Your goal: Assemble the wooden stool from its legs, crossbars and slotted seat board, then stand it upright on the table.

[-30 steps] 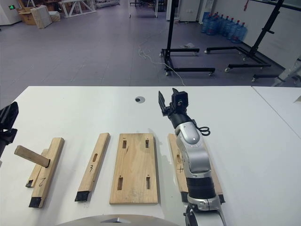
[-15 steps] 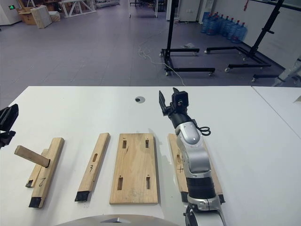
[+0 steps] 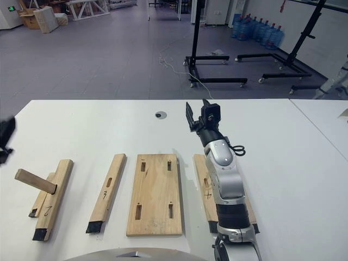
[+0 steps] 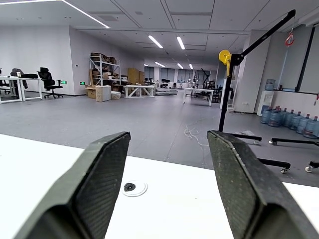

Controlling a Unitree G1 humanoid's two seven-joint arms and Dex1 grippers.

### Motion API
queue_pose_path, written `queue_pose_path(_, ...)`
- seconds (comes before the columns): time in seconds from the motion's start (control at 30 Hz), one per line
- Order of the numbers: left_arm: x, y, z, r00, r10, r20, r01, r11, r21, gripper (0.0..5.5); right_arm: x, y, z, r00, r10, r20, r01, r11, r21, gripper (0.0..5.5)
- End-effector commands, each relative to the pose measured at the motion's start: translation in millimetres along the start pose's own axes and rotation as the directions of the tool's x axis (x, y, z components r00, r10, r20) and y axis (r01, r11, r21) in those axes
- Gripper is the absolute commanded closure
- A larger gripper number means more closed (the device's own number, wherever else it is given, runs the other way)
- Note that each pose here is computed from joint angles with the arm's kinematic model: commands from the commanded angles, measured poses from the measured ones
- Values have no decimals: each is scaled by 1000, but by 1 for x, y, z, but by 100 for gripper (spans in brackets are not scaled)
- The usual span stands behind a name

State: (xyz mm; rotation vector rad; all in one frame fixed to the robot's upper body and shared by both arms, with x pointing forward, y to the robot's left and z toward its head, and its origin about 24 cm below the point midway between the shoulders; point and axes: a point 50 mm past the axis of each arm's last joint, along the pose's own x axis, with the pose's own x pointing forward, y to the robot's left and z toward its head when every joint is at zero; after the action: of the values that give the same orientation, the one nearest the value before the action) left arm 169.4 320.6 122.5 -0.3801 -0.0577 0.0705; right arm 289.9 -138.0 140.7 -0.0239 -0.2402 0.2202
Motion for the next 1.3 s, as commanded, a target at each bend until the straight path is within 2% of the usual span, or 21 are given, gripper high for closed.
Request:
queue_pose_path(0.03,-18,10,-43,992,75,-100,-80,995,-55,347,5,2,9,999,12,32,-12,1000,4,265)
queue_pose_path(0.1,-18,7,-49,992,70,-104,-76,995,-59,347,6,0,11,999,14,37,-14,1000,5,265)
queue_pose_path(0.3,-3,9,-22,998,60,-12,-60,998,-9,347,5,-2,12,999,6,37,-6,1000,4,265)
queue_pose_path(0.57,6,5,-11,999,35,12,-35,999,12,347,7,-2,12,999,-7,45,6,1000,7,265)
queue_pose_path(0.83,22,-26,30,985,-69,156,69,998,4,347,8,-3,13,999,-4,53,4,1000,-1,265)
queue_pose_path(1.1,31,-51,56,960,-165,226,168,986,6,347,9,-3,15,998,2,62,-1,1000,-16,265)
queue_pose_path(1.23,34,-60,63,948,-219,230,221,975,18,347,9,-3,15,998,4,65,-3,1000,-23,265)
queue_pose_path(1.3,37,-57,59,959,-217,185,213,976,37,347,9,-2,15,998,7,63,-5,1000,-22,265)
